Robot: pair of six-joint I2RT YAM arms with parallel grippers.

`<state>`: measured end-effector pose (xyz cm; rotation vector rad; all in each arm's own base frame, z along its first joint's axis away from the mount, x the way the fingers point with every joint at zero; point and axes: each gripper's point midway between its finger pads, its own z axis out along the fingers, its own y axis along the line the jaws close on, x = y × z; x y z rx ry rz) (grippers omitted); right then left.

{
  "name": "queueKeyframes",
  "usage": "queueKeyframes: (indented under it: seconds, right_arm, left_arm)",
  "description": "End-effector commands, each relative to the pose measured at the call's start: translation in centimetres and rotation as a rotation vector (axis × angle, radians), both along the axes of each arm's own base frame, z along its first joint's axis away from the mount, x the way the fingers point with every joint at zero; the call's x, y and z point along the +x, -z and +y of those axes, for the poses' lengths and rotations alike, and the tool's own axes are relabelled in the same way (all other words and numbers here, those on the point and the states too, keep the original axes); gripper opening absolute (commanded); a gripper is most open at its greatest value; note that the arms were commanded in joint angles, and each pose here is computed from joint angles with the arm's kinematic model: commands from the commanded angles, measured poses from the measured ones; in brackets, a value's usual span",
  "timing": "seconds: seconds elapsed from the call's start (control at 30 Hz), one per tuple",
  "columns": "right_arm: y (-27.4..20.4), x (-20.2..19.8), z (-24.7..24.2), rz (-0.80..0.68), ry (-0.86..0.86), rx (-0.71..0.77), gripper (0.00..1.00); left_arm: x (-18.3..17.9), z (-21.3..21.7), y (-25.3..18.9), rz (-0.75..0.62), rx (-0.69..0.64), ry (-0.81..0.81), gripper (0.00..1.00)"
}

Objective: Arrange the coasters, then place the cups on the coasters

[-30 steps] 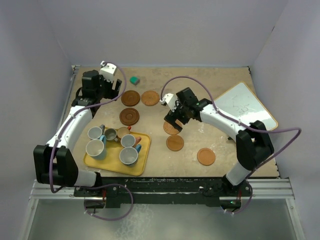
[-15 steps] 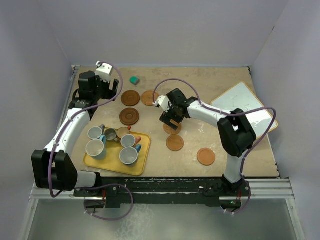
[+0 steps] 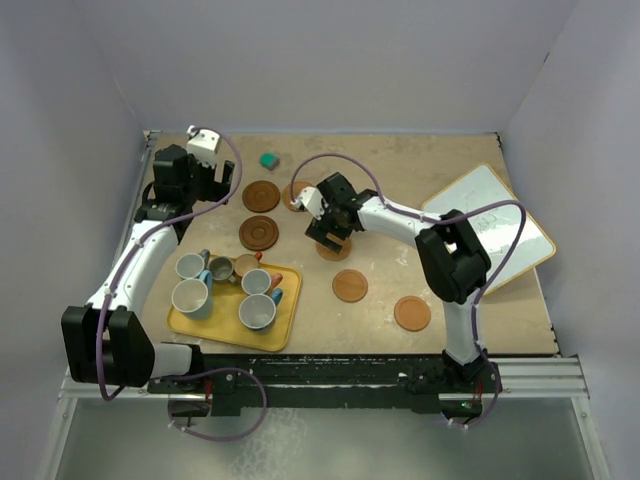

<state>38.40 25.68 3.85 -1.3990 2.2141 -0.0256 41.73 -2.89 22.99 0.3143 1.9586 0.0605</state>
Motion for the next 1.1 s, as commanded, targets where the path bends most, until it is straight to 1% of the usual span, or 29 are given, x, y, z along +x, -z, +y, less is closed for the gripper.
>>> queueKeyframes:
  seconds: [0.0,0.3,0.6,0.7,0.87,0.97,1.07]
  right_arm:
    - [-0.2,1.5,2.2,-0.041,-0.005,0.02,0.94]
    - [-0.3,3.1,6.1,-0.069,-0.014,0.063,0.94]
    - [0.2,3.9,8.7,-0.074,-0.02,0.09,0.94]
    - [0.1,4.5,9.3,-0.087,-0.016,0.093,0.94]
    - [0.2,4.5,10.4,-0.065,-0.021,0.118,0.94]
    - [0.3,4.5,10.2,-0.066,-0.016,0.103,0.94]
    - [-0.5,4.1,9.9,-0.064,-0.018,0.106,0.94]
  left_arm:
    - [-0.1,1.0,-2.1,-0.07,0.005,-0.035,0.92]
    - [-0.3,1.6,-2.5,-0.08,0.015,-0.055,0.92]
    - [-0.5,1.8,-2.4,-0.077,0.014,-0.057,0.92]
    - [-0.5,1.8,-2.5,-0.079,0.014,-0.057,0.92]
    - [-0.5,1.9,-2.3,-0.077,0.015,-0.057,0.92]
    - [-0.5,1.9,-2.3,-0.077,0.014,-0.058,0.92]
    - [-0.5,1.9,-2.1,-0.075,0.016,-0.058,0.92]
